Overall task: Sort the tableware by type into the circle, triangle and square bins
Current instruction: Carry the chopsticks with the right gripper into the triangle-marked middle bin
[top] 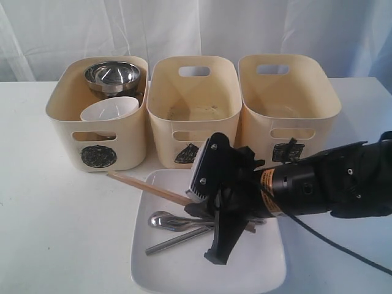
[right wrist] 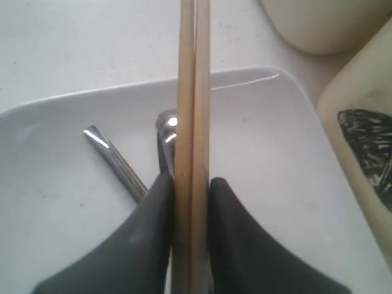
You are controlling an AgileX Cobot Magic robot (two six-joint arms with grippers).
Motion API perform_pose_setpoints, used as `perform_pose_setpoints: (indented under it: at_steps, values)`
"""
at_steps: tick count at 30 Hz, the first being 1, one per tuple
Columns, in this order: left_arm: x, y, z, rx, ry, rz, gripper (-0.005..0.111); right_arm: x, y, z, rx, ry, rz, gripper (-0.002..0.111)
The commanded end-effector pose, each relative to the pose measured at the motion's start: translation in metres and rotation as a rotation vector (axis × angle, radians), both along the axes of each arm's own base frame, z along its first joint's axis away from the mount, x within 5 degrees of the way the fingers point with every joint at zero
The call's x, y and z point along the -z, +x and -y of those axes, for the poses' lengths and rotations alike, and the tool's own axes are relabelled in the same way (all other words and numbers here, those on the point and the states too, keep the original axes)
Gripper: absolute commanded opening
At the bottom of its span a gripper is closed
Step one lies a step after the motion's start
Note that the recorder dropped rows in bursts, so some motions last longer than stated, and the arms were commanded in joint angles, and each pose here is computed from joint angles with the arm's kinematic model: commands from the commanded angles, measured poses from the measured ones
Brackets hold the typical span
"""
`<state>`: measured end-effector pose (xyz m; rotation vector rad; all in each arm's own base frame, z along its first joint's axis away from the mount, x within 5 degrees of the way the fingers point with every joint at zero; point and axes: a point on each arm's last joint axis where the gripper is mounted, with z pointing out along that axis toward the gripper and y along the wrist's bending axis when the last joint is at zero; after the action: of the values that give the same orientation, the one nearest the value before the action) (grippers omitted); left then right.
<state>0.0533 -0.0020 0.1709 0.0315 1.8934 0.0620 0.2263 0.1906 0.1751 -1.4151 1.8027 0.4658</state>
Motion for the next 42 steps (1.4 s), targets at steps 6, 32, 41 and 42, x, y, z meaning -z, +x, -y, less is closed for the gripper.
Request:
perform_pose_setpoints:
  at_steps: [6,32,41,42]
  values:
    - [0.001,0.000,0.001,0.005,-0.016,-0.002,0.000,-0.045,0.005,-0.003,0.048,0.120,0.106,0.003]
    - [0.001,0.000,0.001,0.005,-0.016,-0.002,0.000,-0.116,0.087,-0.026,0.348,0.187,0.281,0.003]
    - [0.001,0.000,0.001,0.005,-0.016,-0.002,0.000,-0.095,0.130,-0.045,0.394,0.185,0.247,0.003]
    - [0.001,0.000,0.001,0.005,-0.016,-0.002,0.000,-0.093,0.135,-0.045,0.412,0.186,0.240,0.003]
